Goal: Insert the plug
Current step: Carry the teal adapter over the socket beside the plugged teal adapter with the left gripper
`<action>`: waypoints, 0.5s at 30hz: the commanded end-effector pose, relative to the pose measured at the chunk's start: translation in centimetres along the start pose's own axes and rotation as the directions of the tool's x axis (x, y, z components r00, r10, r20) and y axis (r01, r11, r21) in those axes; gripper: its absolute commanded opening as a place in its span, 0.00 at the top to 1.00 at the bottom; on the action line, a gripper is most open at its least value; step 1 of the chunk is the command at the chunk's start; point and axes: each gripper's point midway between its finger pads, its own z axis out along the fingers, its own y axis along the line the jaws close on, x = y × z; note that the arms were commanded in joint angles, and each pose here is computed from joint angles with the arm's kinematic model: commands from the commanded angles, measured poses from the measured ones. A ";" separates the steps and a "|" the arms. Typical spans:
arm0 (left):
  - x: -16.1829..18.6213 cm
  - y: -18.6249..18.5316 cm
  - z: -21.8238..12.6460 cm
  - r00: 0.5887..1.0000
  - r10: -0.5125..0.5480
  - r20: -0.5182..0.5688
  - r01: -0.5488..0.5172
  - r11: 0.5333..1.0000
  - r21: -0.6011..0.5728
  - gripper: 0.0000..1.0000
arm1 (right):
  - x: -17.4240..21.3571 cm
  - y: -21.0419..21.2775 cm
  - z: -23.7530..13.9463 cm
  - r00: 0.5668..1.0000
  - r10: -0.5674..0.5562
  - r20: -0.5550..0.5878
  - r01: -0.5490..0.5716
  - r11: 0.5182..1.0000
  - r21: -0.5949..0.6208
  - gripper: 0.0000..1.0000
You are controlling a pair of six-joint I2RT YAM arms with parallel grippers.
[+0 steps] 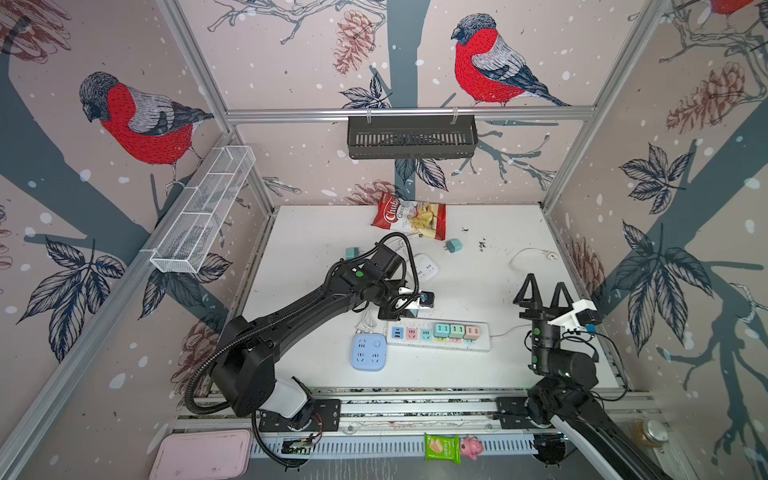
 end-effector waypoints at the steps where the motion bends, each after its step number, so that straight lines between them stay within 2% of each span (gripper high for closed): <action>1: -0.3 -1.5 0.8 1.000 0.016 0.025 -0.018 0.997 0.074 1.00 | 8.8 -3.2 -2.8 0.980 -0.070 -0.184 0.074 0.997 0.014 0.00; 8: 0.0 -3.2 3.6 0.999 -0.013 -0.052 0.021 0.987 0.157 1.00 | 9.0 -3.2 -2.8 0.979 -0.069 -0.191 0.072 0.997 0.010 0.00; 15: 0.4 -2.1 5.4 0.984 -0.125 -0.125 0.143 0.979 0.146 1.00 | 9.1 -3.1 -2.8 0.978 -0.071 -0.194 0.073 0.997 0.002 0.01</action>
